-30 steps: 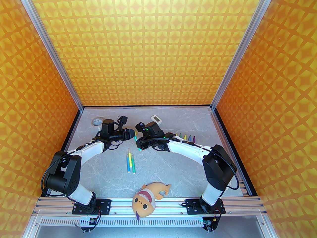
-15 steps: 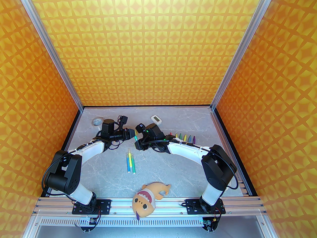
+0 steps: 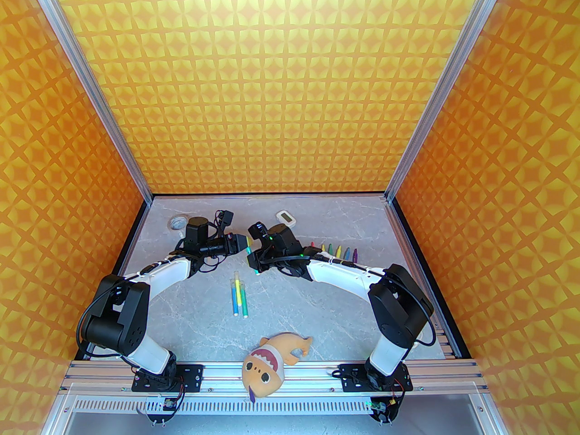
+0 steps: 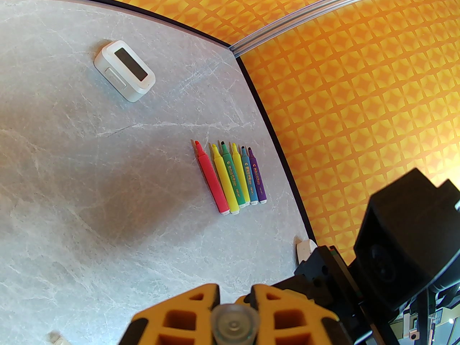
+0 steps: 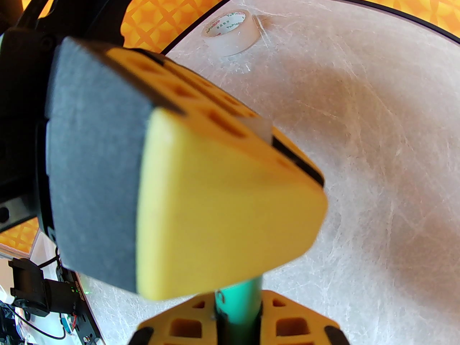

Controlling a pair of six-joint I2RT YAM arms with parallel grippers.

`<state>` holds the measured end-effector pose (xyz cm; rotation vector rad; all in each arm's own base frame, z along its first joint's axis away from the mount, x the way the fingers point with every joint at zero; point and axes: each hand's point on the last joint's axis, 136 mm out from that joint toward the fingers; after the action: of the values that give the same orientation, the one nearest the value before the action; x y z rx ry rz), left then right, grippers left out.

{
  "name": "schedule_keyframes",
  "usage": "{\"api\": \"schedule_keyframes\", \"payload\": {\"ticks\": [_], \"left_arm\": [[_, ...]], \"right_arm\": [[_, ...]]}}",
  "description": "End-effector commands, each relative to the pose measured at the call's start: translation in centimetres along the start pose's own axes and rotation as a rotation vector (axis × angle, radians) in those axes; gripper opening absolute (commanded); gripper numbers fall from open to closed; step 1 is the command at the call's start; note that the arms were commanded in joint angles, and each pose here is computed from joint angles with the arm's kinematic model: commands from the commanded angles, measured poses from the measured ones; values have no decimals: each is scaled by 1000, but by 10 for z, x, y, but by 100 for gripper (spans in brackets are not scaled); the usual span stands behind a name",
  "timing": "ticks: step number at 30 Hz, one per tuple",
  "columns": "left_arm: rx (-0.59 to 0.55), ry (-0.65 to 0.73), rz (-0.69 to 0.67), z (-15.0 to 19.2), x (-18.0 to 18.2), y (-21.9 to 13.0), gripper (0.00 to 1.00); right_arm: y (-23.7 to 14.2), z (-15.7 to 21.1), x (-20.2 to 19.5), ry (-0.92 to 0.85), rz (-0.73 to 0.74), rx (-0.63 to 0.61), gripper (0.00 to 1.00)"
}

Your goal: Open the pen caps

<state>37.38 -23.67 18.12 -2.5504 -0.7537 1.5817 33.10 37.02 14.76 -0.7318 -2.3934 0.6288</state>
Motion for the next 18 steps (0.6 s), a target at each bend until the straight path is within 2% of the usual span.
{"api": "schedule_keyframes", "payload": {"ticks": [1, 8, 18], "left_arm": [[-21, 40, 42, -14, -19, -4, 1], [-66, 37, 40, -35, -21, -11, 0], [-113, 2, 19, -55, -17, -10, 0]], "right_arm": [[-4, 16, 0, 3, 1, 28, 0], [-16, 51, -2, -3, 1, 101, 0], [-30, 79, -6, -1, 14, 134, 0]]}}
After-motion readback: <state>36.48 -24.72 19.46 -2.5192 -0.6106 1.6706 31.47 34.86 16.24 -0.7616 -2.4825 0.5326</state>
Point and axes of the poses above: each hand's point on the last joint's axis, 136 mm out from that joint toward the fingers, its own y axis out along the fingers, its own x axis along the line the jaws close on, z = x × y, and after that the axes turned 3 degrees about -y, right-handed
